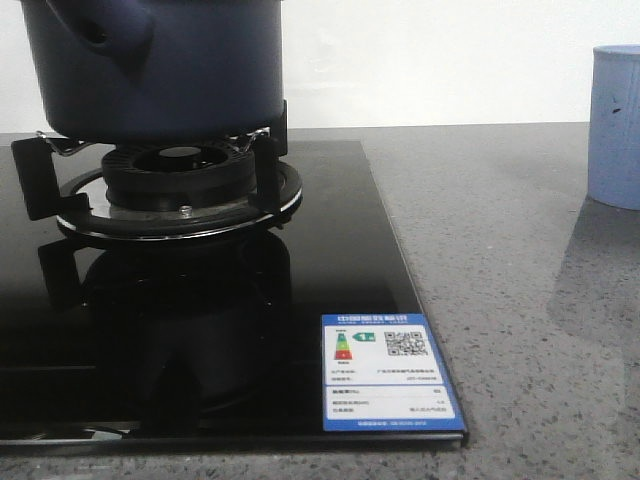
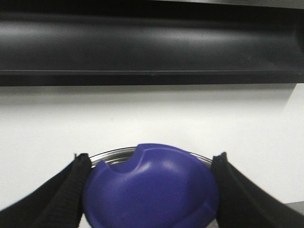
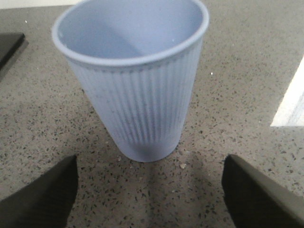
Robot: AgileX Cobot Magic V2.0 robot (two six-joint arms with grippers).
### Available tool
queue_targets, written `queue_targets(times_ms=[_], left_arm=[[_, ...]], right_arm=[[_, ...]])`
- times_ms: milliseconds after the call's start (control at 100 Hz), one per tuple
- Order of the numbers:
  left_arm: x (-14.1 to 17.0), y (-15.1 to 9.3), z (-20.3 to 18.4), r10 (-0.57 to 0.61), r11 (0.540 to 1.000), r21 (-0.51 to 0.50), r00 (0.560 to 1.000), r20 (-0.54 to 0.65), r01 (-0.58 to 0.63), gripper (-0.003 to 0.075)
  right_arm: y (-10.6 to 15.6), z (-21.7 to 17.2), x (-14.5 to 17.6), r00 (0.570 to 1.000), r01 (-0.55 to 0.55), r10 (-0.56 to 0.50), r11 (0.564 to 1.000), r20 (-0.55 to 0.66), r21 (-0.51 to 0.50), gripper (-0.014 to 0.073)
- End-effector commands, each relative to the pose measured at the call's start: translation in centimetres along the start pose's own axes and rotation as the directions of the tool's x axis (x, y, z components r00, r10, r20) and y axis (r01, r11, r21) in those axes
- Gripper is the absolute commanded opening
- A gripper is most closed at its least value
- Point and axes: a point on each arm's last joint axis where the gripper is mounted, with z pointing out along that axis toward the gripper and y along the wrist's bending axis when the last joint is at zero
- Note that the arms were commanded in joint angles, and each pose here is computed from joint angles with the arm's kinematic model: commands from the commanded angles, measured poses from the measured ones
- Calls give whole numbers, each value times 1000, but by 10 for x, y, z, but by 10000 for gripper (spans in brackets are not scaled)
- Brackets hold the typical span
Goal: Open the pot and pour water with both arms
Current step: 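Move the right gripper toward the light blue ribbed cup, then grasp the light blue cup with the right gripper and lift it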
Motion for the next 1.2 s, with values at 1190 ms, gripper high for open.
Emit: queue_targets(times_ms=[1190], left_arm=[[-26,4,-7,6,999,-40,988,155,0,411]], right_arm=[[11,48,-25,982,41,-52,997,180,67,572]])
